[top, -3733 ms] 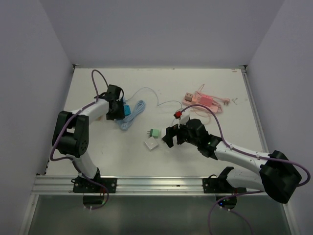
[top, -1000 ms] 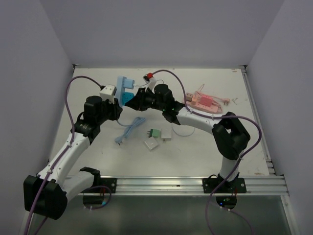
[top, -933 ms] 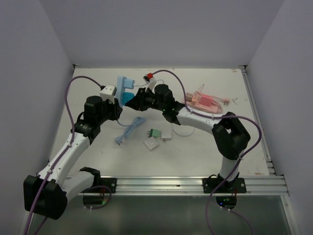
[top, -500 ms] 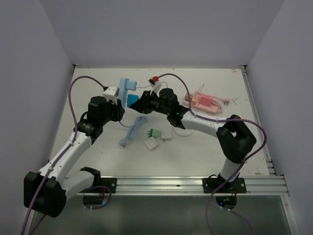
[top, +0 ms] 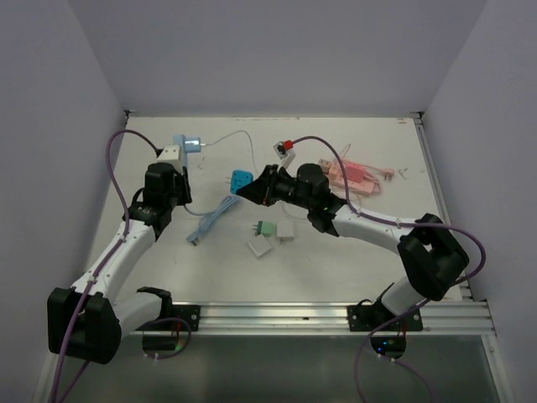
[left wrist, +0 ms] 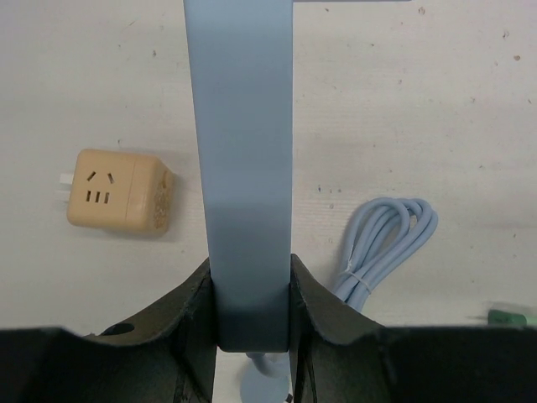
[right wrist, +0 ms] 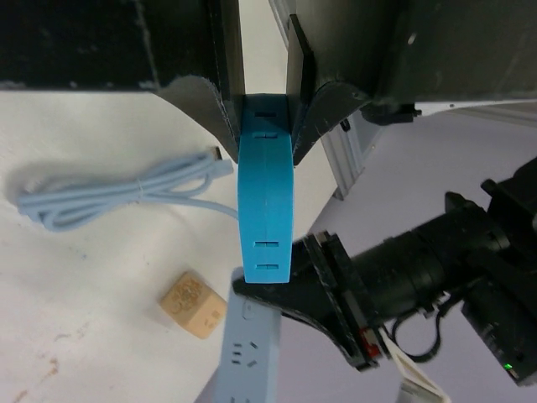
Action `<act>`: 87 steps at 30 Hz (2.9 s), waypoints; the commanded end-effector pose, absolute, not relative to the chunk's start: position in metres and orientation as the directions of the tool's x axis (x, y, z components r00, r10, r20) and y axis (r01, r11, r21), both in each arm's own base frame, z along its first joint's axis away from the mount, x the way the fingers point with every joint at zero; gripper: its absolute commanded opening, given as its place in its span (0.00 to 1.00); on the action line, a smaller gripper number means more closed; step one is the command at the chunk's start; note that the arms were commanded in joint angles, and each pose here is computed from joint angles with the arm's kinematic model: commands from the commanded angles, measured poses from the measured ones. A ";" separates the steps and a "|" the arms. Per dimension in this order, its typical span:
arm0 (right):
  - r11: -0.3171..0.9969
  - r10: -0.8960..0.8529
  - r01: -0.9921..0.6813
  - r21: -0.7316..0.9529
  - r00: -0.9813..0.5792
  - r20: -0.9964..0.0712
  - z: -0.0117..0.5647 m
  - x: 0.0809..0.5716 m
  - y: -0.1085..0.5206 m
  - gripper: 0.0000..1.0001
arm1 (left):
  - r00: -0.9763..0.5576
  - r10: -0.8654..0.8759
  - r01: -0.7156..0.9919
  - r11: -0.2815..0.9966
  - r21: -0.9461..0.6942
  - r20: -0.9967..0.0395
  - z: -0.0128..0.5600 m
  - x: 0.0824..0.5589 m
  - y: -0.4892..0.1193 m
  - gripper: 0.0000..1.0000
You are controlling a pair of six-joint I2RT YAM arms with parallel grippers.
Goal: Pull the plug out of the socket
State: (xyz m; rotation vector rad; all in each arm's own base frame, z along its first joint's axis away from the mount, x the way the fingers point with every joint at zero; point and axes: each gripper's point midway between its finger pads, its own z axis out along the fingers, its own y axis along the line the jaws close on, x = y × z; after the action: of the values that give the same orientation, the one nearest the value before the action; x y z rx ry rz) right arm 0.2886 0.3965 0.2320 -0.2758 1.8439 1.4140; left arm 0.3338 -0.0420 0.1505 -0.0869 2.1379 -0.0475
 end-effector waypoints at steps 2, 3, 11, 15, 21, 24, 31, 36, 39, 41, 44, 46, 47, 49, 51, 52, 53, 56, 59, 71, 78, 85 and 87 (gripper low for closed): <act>0.421 0.306 -0.555 0.717 -0.658 -0.688 0.226 0.291 0.353 0.00 | -0.371 -0.124 -0.004 0.991 -0.132 -0.920 0.206 0.353 -0.050 0.00; 0.460 0.299 -0.517 0.722 -0.675 -0.674 0.205 0.289 0.340 0.00 | -0.369 -0.121 0.005 0.991 -0.133 -0.922 0.207 0.353 -0.052 0.00; 0.675 0.376 -0.220 0.704 -0.719 -0.585 0.125 0.291 0.219 0.00 | -0.347 -0.111 0.058 0.988 -0.140 -0.931 0.215 0.351 -0.059 0.00; 0.714 0.358 -0.145 0.685 -0.765 -0.535 0.089 0.266 0.192 0.00 | -0.342 -0.112 0.072 0.987 -0.145 -0.933 0.217 0.350 -0.062 0.00; 0.686 0.324 -0.120 0.718 -0.833 -0.449 0.060 0.235 0.192 0.00 | -0.348 -0.105 0.105 0.983 -0.150 -0.932 0.216 0.350 -0.067 0.00; 0.659 0.310 -0.113 0.744 -0.860 -0.406 0.052 0.228 0.198 0.00 | -0.345 -0.104 0.121 0.981 -0.154 -0.933 0.217 0.349 -0.070 0.00; 0.629 0.291 -0.089 0.772 -0.894 -0.340 0.036 0.221 0.205 0.06 | -0.344 -0.100 0.121 0.981 -0.149 -0.934 0.216 0.350 -0.070 0.00; 0.637 0.269 -0.095 0.765 -0.903 -0.336 0.035 0.215 0.204 0.47 | -0.343 -0.094 0.161 0.974 -0.158 -0.934 0.218 0.349 -0.077 0.00; 0.704 0.274 -0.088 0.704 -0.882 -0.384 0.036 0.218 0.190 0.65 | -0.342 -0.095 0.172 0.972 -0.161 -0.935 0.218 0.348 -0.079 0.00; 0.775 0.284 -0.044 0.631 -0.868 -0.408 0.030 0.218 0.172 0.72 | -0.341 -0.095 0.185 0.969 -0.166 -0.935 0.219 0.347 -0.081 0.00; 0.842 0.296 -0.029 0.538 -0.810 -0.506 0.048 0.231 0.151 0.86 | -0.336 -0.094 0.193 0.967 -0.166 -0.937 0.221 0.347 -0.082 0.00; 0.866 0.285 -0.051 0.498 -0.766 -0.576 0.066 0.239 0.142 0.89 | -0.338 -0.092 0.199 0.966 -0.167 -0.936 0.220 0.347 -0.083 0.00; 0.866 0.285 -0.074 0.495 -0.740 -0.609 0.081 0.247 0.143 0.90 | -0.339 -0.092 0.205 0.964 -0.169 -0.936 0.219 0.347 -0.084 0.00; 0.851 0.277 -0.142 0.505 -0.697 -0.662 0.104 0.257 0.149 0.91 | -0.341 -0.090 0.211 0.963 -0.169 -0.936 0.219 0.347 -0.085 0.00; 0.804 0.272 -0.237 0.546 -0.670 -0.691 0.132 0.264 0.166 0.91 | -0.343 -0.087 0.219 0.961 -0.170 -0.935 0.218 0.347 -0.087 0.00; 0.782 0.280 -0.273 0.561 -0.651 -0.706 0.144 0.271 0.173 0.91 | -0.345 -0.084 0.223 0.960 -0.168 -0.935 0.218 0.347 -0.088 0.00; 0.759 0.291 -0.309 0.573 -0.626 -0.723 0.162 0.278 0.180 0.91 | -0.342 -0.086 0.230 0.958 -0.172 -0.936 0.219 0.347 -0.089 0.00; 0.669 0.320 -0.405 0.623 -0.600 -0.733 0.201 0.291 0.204 0.90 | -0.342 -0.083 0.245 0.954 -0.174 -0.936 0.218 0.346 -0.092 0.00; 0.607 0.346 -0.460 0.648 -0.581 -0.737 0.234 0.307 0.227 0.90 | -0.337 -0.079 0.262 0.949 -0.174 -0.938 0.220 0.346 -0.095 0.00; 0.432 0.466 -0.577 0.693 -0.516 -0.719 0.311 0.363 0.330 0.90 | -0.326 -0.075 0.305 0.935 -0.180 -0.943 0.223 0.342 -0.102 0.00; 0.382 0.473 -0.594 0.708 -0.532 -0.702 0.314 0.385 0.387 0.89 | -0.325 -0.074 0.321 0.929 -0.184 -0.943 0.224 0.342 -0.105 0.00; 0.375 0.490 -0.569 0.732 -0.548 -0.678 0.303 0.405 0.418 0.84 | -0.326 -0.075 0.342 0.920 -0.192 -0.942 0.224 0.340 -0.110 0.00; 0.377 0.482 -0.567 0.733 -0.555 -0.678 0.297 0.406 0.425 0.83 | -0.327 -0.076 0.347 0.917 -0.194 -0.942 0.224 0.340 -0.112 0.00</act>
State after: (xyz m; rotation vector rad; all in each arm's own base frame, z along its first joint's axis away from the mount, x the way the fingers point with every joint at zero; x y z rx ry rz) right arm 0.3963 0.4169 0.2661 -0.1020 1.7788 1.3438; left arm 0.3259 -0.0997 0.1752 0.1553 2.0571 -0.3850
